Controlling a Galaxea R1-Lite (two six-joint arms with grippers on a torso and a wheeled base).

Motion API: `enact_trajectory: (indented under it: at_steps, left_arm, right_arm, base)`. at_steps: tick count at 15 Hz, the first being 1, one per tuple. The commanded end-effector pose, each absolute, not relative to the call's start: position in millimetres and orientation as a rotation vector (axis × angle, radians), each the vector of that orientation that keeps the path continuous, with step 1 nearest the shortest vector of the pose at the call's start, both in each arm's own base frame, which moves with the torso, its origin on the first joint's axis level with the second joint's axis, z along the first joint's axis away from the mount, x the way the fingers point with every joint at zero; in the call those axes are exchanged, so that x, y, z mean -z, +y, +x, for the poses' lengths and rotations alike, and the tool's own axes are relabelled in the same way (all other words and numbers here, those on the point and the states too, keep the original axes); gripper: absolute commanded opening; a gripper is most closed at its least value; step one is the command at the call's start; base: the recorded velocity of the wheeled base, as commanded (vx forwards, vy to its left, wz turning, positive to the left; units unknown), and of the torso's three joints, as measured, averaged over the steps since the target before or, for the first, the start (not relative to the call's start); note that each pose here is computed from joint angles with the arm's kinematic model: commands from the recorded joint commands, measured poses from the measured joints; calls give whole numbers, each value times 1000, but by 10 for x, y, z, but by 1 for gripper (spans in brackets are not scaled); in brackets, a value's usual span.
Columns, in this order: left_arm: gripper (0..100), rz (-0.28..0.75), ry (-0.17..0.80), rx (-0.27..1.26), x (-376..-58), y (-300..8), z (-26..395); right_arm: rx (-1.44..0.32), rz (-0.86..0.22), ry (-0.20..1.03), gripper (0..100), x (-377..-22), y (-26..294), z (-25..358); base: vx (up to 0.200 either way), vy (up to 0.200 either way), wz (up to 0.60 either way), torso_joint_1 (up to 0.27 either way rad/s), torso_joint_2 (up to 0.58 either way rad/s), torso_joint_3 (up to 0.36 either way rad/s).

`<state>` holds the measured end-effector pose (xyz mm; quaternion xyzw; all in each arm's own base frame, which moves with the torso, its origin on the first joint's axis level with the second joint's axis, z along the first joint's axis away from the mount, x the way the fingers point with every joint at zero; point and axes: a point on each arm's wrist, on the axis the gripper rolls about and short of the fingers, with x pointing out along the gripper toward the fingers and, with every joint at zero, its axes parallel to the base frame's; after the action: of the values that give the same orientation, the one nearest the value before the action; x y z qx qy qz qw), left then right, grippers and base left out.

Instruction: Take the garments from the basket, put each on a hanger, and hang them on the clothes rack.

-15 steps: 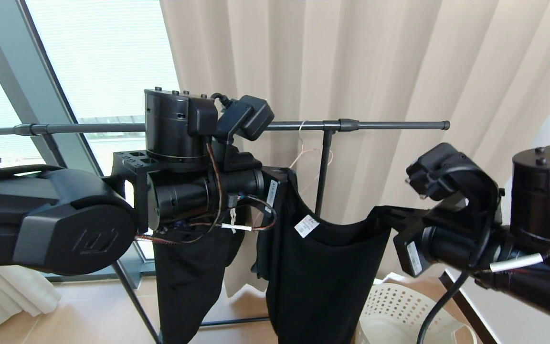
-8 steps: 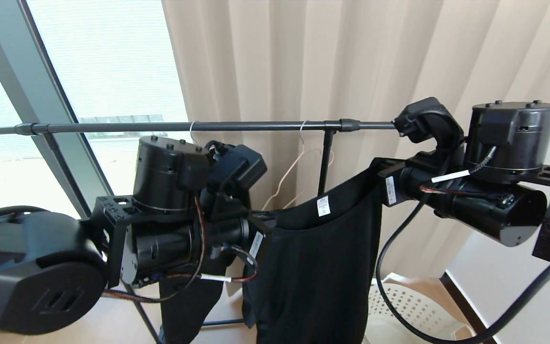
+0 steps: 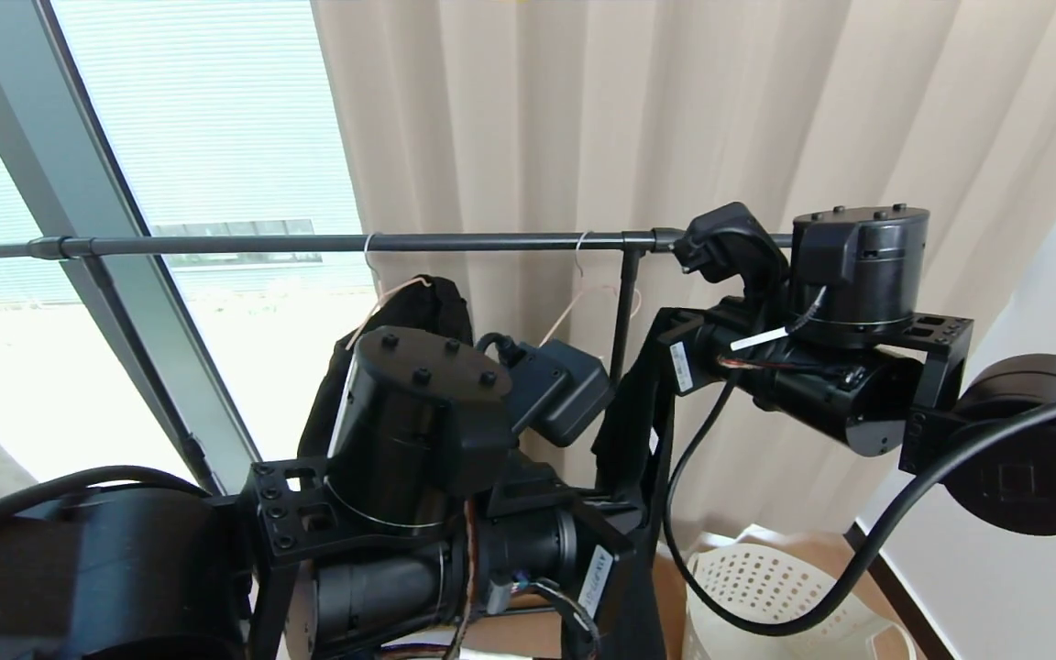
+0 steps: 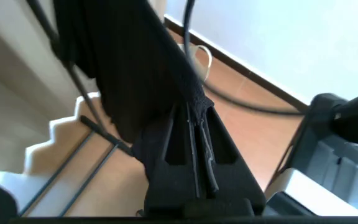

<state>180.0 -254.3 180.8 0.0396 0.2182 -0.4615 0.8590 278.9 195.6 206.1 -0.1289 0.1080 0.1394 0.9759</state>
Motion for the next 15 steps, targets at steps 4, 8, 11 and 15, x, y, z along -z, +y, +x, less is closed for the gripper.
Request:
enact_trajectory:
  at_steps: [4,8,11,15]
  left_arm:
    - [0,21,458,1001,-1815,-2738,1765]
    - [0,34,493,919,-1684,-2478,1864]
    - [0,60,464,814,-1686,-2165,2131]
    - [0,47,396,766,-1576,-2102,2445]
  right_arm:
    - [-341,-275,224,0,-2000,2151,2707]
    - [-301,-257,228,0,-2023,2028,2725]
    - [-238,-229,193,0,-2191,1789,2744]
    - [-212,-226,204,0,-2193,1538,2508]
  base:
    - [0,0,0,0,0,0]
    - [0,0,0,0,0,0]
    - [0,0,0,0,0,0]
    - [0,0,0,0,0,0]
